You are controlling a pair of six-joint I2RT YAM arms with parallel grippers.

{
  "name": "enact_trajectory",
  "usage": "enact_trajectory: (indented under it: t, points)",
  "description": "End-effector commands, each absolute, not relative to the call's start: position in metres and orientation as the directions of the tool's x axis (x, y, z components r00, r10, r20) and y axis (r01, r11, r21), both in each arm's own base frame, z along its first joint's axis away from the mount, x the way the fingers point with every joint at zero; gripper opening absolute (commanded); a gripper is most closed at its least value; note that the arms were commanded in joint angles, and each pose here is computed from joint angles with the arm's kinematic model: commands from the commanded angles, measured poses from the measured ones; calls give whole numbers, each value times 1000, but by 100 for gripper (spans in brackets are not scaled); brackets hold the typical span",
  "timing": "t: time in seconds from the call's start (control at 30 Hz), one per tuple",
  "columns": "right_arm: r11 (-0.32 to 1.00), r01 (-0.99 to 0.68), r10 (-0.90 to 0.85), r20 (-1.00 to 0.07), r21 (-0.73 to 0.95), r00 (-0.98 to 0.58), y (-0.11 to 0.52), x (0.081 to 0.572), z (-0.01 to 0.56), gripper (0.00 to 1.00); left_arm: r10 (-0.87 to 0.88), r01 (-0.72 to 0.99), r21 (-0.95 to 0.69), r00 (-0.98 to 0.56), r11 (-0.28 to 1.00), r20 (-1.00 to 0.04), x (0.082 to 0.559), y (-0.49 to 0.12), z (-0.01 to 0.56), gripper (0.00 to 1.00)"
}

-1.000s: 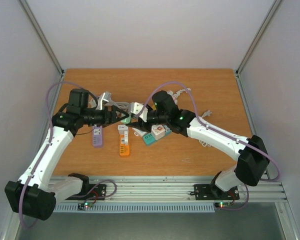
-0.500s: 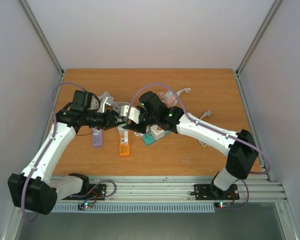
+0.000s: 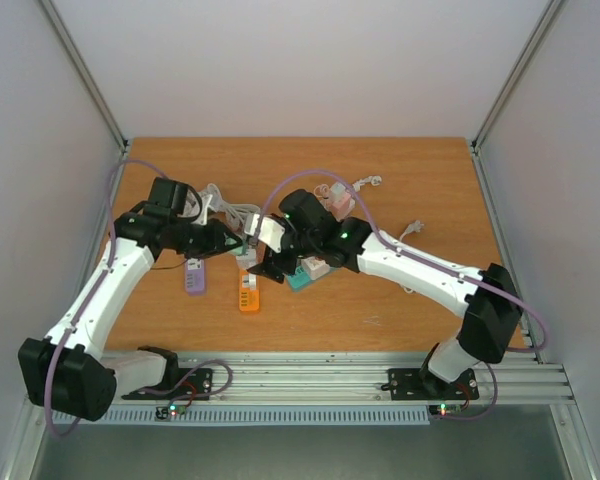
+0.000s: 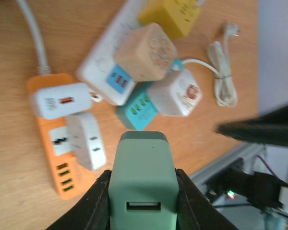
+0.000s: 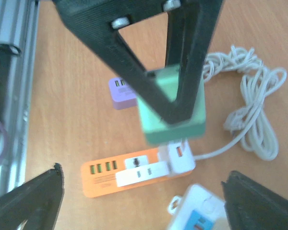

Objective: Insert the plug

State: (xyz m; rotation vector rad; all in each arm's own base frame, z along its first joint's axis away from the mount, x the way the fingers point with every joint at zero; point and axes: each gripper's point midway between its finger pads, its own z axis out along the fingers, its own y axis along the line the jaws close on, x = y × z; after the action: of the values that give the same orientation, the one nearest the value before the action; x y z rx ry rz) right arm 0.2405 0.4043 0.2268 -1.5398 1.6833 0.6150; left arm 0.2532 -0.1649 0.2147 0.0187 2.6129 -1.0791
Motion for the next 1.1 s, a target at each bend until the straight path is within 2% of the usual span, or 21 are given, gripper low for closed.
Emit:
enact_trajectory:
  t: [0.0,0.13,0.27,0.4,0.53,0.63,0.83,1.07]
  points:
    - [218,-973,-559,-827,-82,-55,386,224,260,97,-129,51,-461,-927,886,-352,275,-124,200,0]
    - [299,-954,-511,-848,-22,-141,368,217,274,98,-115,-37,-219,-928,975,-355,291,-82,178,0]
    - [444,-896,-448,-862,18,-239,352,228,269,98,-125,-108,-72,-941,992,-316,303,-50,156,0]
    - [496,-864,-395,-864,87,-313,343,224,259,98,-206,-182,-113,-946,977,-249,313,-33,136,0]
    - [520,-837,-358,-845,173,-397,339,218,244,98,-197,-178,-111,-961,978,-194,320,-30,125,1]
    - [530,-822,-350,-828,211,-438,336,214,236,99,-193,-175,-107,-963,979,-189,332,-28,121,0]
    - [559,-803,-358,-813,208,-460,329,215,231,98,-192,-175,-112,-967,978,-168,351,-30,113,0]
    - [573,-794,-363,-805,204,-469,325,215,229,98,-191,-184,-70,-976,980,-103,349,-26,90,0]
